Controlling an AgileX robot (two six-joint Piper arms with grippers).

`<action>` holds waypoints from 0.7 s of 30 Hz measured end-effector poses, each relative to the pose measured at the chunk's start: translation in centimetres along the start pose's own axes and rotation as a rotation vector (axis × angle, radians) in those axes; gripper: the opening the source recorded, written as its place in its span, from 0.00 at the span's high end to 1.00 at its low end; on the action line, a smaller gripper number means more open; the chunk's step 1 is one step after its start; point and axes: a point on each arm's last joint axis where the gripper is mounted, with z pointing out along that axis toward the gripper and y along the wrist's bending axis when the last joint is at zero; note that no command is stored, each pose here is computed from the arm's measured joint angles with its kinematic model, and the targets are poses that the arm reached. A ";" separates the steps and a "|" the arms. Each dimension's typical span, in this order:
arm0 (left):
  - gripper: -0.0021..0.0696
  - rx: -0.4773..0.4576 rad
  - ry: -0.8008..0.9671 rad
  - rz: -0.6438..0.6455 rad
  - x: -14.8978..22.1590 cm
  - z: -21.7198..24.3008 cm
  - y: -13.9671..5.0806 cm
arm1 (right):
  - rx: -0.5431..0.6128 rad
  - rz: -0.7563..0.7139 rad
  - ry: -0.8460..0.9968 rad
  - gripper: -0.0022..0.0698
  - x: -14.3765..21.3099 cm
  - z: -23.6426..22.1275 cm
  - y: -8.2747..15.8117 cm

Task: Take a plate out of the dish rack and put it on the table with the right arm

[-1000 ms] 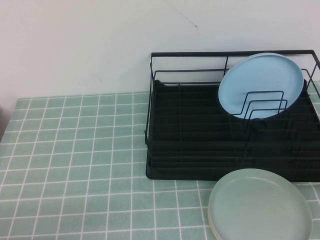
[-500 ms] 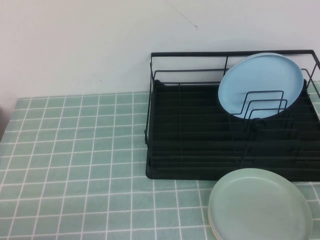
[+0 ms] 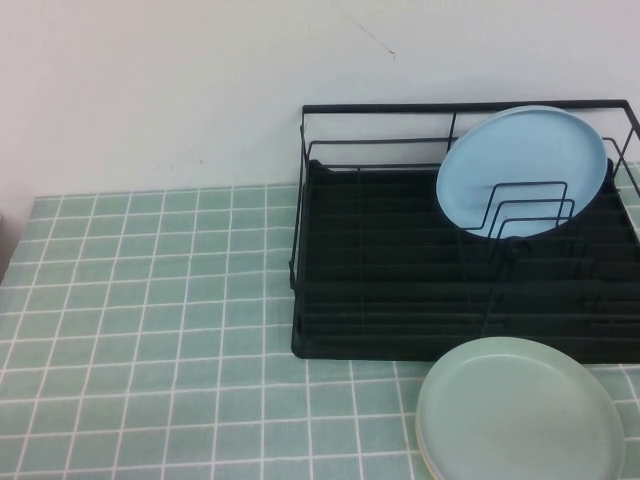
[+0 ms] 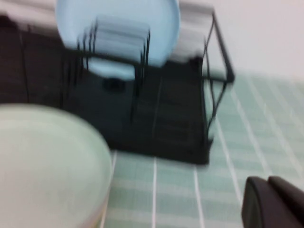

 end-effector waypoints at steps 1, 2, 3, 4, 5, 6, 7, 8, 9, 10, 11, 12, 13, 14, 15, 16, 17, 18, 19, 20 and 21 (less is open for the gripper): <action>0.98 0.000 0.000 0.000 0.0 0.0 0.0 | -0.002 0.012 0.038 0.97 0.3 0.0 0.0; 0.98 0.000 0.000 0.000 0.0 0.0 0.0 | -0.003 0.021 0.067 0.97 0.6 0.0 0.0; 0.98 0.000 0.000 0.000 0.0 0.0 0.0 | 0.000 0.021 0.079 0.97 0.7 0.0 0.0; 0.98 0.000 0.000 0.000 0.0 0.0 0.0 | 0.002 0.021 0.085 0.97 0.7 -0.1 0.0; 0.98 0.000 0.000 0.000 0.0 0.0 0.0 | 0.004 0.021 0.086 0.97 0.7 -0.1 0.0; 0.98 0.000 0.000 0.000 0.0 0.0 0.0 | 0.004 0.021 0.091 0.97 0.7 -0.1 0.0; 0.98 0.000 0.000 0.000 0.0 0.0 0.0 | 0.005 0.023 0.092 0.97 0.7 -0.1 -0.1; 0.98 0.000 0.000 0.000 0.0 0.0 0.0 | 0.006 0.019 0.094 0.97 0.7 -0.1 -0.1; 0.98 0.000 0.000 0.000 0.0 0.0 0.0 | 0.005 0.019 0.096 0.97 0.7 -0.1 -0.1; 0.98 0.000 0.000 0.000 0.0 0.0 0.0 | 0.006 0.020 0.097 0.97 0.8 -0.1 -0.1; 0.98 0.000 0.000 0.000 0.0 0.0 0.0 | 0.006 0.020 0.096 0.97 0.7 -0.1 -0.1; 0.98 0.000 0.000 0.000 0.0 0.0 0.0 | 0.006 0.020 0.096 0.97 0.7 -0.1 -0.1; 0.98 0.000 0.000 0.000 0.0 0.0 0.0 | 0.005 0.020 0.098 0.97 0.8 -0.1 -0.1; 0.98 0.000 0.000 0.000 0.0 0.0 0.0 | 0.005 0.020 0.098 0.97 0.8 -0.1 -0.1; 0.98 0.000 0.000 0.000 0.0 0.0 0.0 | 0.005 0.020 0.098 0.97 0.8 -0.1 -0.1; 0.98 0.000 0.000 0.000 0.0 0.0 0.0 | 0.005 0.020 0.098 0.97 0.8 -0.1 -0.1; 0.98 0.000 0.000 0.000 0.0 0.0 0.0 | 0.005 0.020 0.098 0.97 0.8 -0.1 -0.1; 0.98 0.000 0.000 0.000 0.0 0.0 0.0 | 0.005 0.020 0.098 0.97 0.8 -0.1 -0.1; 0.98 0.000 0.000 0.000 0.0 0.0 0.0 | 0.005 0.020 0.098 0.97 0.8 -0.1 -0.1; 0.98 0.000 0.000 0.000 0.0 0.0 0.0 | 0.005 0.020 0.098 0.97 0.8 -0.1 -0.1; 0.98 0.000 0.000 0.000 0.0 0.0 0.0 | 0.005 0.020 0.098 0.97 0.8 -0.1 -0.1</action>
